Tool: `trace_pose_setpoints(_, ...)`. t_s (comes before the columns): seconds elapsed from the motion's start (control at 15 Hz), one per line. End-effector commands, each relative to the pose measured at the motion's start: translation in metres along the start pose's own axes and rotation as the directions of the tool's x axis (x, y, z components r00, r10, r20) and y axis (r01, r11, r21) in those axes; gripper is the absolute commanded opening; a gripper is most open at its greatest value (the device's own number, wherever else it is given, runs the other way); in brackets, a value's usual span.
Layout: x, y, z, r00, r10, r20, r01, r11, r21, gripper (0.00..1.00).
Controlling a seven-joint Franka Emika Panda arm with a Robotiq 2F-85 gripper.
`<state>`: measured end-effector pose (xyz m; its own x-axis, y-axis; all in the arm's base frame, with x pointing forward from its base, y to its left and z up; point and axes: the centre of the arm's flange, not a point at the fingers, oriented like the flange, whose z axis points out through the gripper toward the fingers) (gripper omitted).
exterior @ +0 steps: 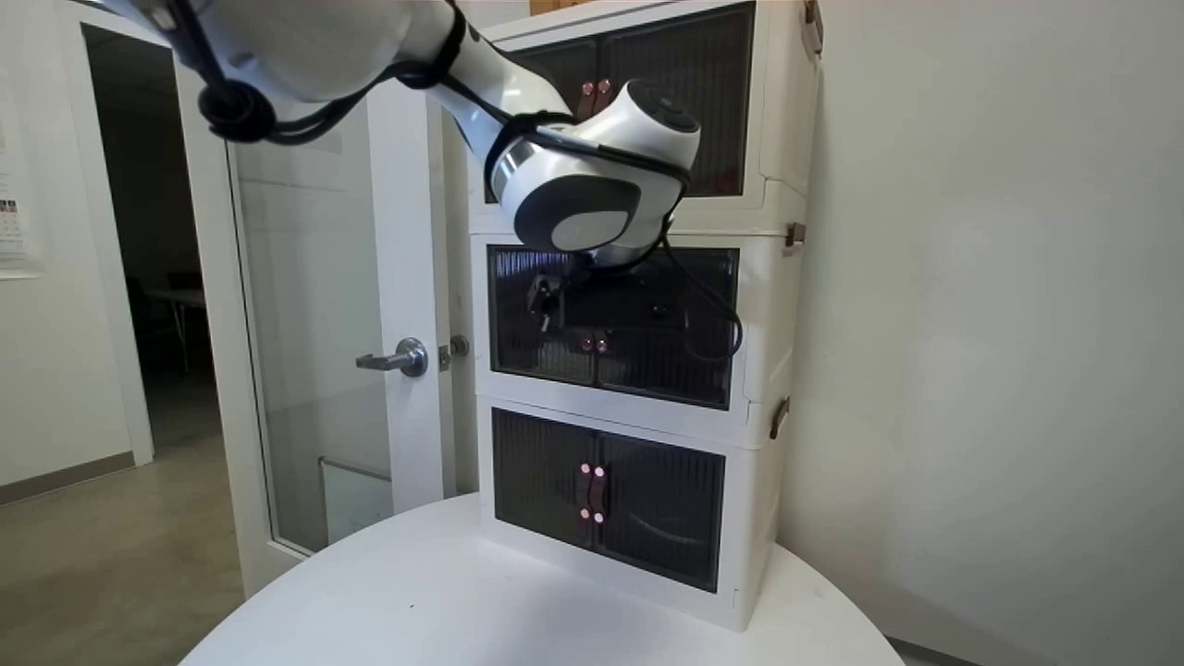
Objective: Open the doors of the second cabinet
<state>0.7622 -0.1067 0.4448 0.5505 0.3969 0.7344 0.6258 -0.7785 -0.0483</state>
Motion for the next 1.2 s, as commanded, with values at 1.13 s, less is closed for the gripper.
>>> trace_pose_setpoints(1.13,0.010,-0.062,0.030,0.988,-0.144,0.055,0.130,0.970,0.208,1.00)
